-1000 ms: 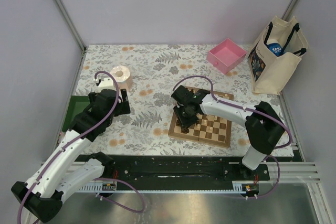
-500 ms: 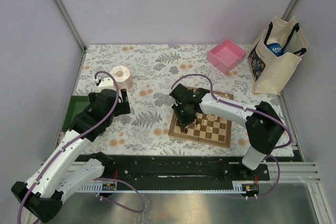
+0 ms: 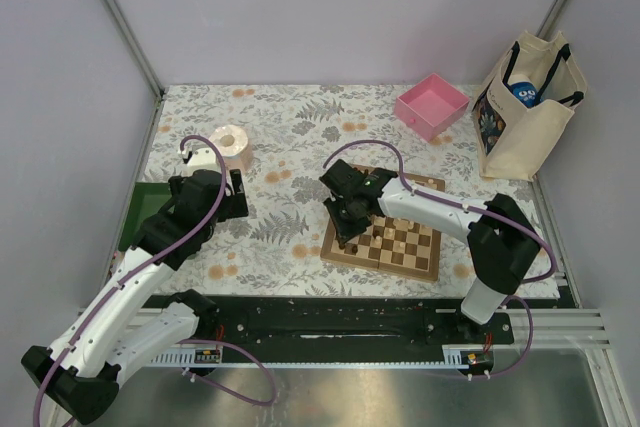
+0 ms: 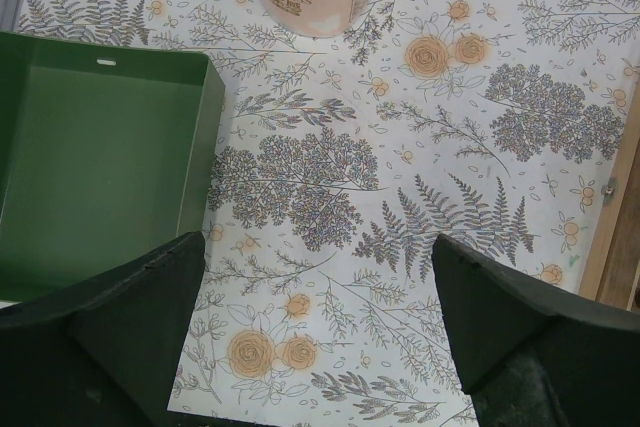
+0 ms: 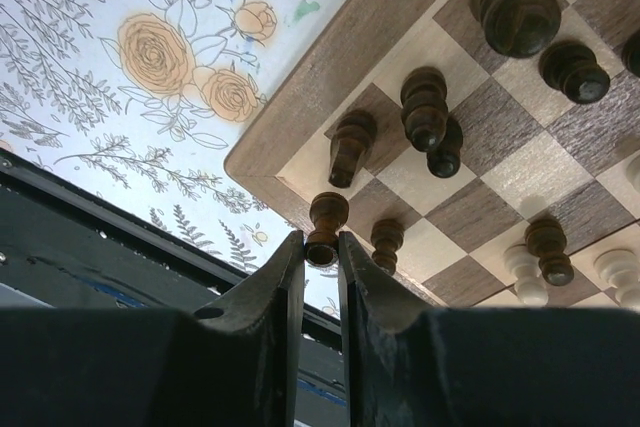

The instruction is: Set up the chess pieces on the board

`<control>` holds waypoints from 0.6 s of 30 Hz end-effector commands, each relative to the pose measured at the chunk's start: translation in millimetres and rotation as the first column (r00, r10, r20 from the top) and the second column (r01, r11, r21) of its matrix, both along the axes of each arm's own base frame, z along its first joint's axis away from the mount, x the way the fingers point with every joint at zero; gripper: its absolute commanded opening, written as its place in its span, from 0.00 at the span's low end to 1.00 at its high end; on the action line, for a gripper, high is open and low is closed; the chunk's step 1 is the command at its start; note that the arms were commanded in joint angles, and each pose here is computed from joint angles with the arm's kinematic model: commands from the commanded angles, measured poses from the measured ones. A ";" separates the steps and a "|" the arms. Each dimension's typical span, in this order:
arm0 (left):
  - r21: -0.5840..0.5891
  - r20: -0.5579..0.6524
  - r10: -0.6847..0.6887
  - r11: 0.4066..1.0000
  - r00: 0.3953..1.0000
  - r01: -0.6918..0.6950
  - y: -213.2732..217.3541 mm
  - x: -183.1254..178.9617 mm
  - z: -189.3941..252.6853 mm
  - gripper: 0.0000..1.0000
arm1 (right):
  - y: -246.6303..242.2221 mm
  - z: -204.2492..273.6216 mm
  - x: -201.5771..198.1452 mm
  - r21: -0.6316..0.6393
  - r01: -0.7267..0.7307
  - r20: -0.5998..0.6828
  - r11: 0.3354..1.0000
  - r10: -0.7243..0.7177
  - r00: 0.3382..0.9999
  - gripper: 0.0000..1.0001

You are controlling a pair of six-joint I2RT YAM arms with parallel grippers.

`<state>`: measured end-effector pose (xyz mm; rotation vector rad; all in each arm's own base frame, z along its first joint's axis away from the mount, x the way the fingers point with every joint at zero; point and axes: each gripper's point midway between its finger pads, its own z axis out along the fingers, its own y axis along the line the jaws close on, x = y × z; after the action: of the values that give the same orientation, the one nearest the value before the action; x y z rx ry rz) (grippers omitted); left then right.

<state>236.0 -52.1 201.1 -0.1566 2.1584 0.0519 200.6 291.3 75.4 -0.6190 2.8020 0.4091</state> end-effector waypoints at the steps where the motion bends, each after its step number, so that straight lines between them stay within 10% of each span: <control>1: -0.009 0.010 -0.004 1.000 1.000 0.004 -1.0 1.0 1.2 0.99 | 22.8 14.7 11.0 0.068 0.004 0.048 0.998 -0.007 0.999 0.25; 18: -0.008 0.009 -0.004 1.000 1.000 0.004 -1.4 1.8 1.0 0.99 | 22.7 2.5 12.6 0.039 0.020 0.052 0.999 -0.022 0.998 0.27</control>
<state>235.9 -52.1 201.0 -0.1560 2.1586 0.0517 204.4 302.3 68.6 -0.6031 2.7950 0.4237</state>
